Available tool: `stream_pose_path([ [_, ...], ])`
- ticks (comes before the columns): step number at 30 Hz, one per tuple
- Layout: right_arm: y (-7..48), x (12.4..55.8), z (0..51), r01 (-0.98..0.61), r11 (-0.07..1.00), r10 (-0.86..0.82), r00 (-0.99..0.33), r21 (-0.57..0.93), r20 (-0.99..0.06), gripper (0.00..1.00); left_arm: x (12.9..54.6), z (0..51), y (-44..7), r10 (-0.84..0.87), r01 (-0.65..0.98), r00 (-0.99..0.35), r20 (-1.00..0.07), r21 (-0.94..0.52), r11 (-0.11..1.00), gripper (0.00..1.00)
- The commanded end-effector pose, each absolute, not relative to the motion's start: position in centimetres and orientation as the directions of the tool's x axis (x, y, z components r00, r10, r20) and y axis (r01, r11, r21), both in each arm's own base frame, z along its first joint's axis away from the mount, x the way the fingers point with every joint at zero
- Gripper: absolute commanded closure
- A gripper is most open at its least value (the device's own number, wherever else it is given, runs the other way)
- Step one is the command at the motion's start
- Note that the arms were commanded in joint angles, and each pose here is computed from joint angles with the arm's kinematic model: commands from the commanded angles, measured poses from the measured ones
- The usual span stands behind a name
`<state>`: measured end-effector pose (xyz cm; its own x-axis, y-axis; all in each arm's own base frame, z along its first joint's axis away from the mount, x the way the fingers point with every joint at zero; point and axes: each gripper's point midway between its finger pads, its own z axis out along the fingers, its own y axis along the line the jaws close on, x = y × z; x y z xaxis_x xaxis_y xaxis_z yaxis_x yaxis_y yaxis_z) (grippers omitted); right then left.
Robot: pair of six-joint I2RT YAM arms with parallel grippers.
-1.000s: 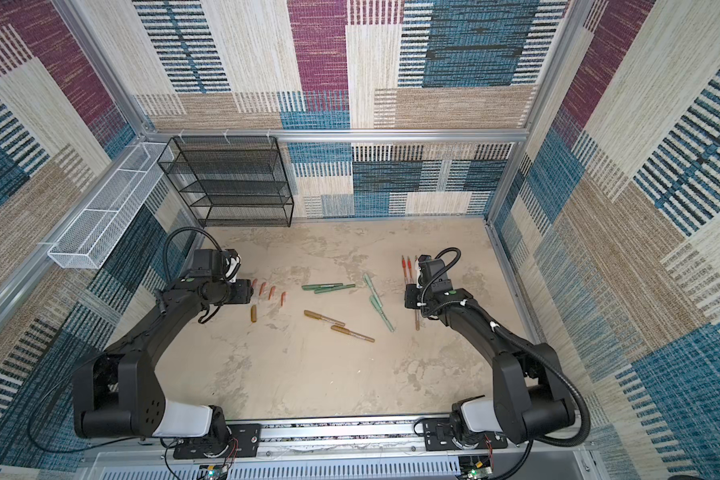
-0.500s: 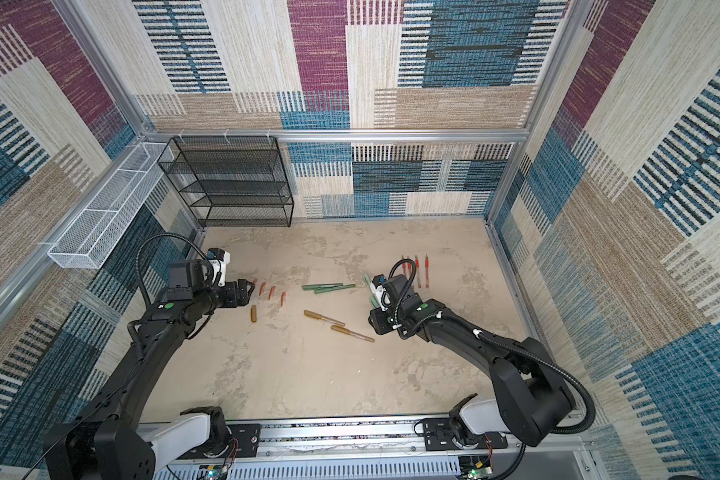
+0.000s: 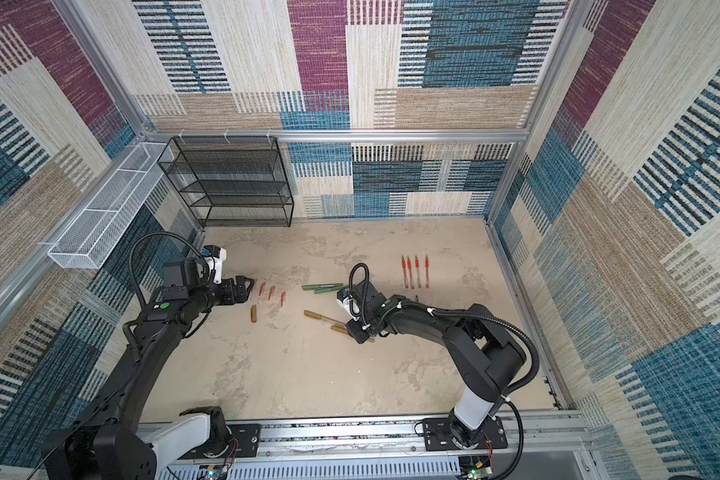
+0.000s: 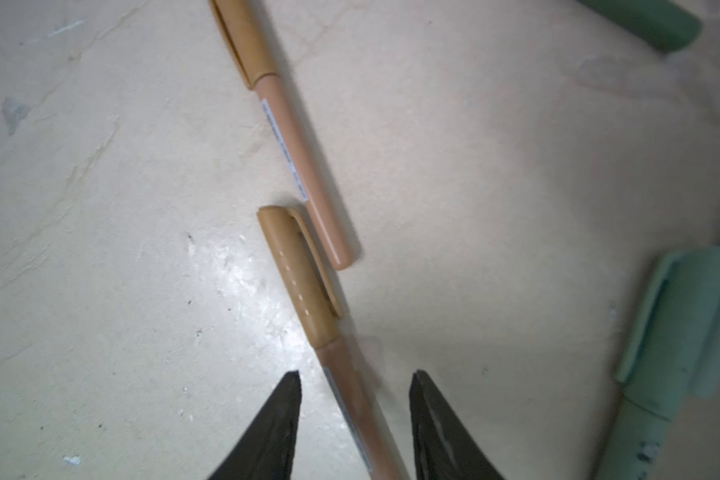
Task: Open the pen caps
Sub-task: 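Release the uncapped marker near the red pens and move right gripper to second tan marker, then close the right gripper on the second tan marker and lift it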
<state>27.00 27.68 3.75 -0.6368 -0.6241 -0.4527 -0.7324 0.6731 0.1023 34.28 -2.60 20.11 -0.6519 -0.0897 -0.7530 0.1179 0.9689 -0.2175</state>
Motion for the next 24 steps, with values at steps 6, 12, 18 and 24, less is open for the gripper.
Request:
stream_pose_path([
  [6, 28.5, 24.5, 0.8, -0.81, 0.578, -0.741, -0.573, 0.102, -0.35, 0.63, 34.6, 20.7, -2.8, -0.104, 0.127, -0.638, -0.763, -0.237, 0.963, 0.12],
  [12, 28.8, 22.6, 1.8, -0.827, 0.546, -0.752, -0.555, 0.137, -0.356, 0.85, 34.6, 20.9, -3.0, -0.113, 0.128, -0.642, -0.758, -0.252, 0.959, 0.12],
  [18, 30.7, 22.9, 6.7, -0.827, 0.531, -0.681, -0.546, 0.184, -0.488, 0.92, 34.4, 21.6, -5.2, -0.146, 0.211, -0.643, -0.752, -0.357, 0.91, 0.11],
  [24, 34.2, 25.0, 13.7, -0.806, 0.533, -0.47, -0.534, 0.256, -0.703, 0.91, 33.0, 23.5, -9.6, -0.244, 0.346, -0.681, -0.691, -0.596, 0.724, 0.11],
])
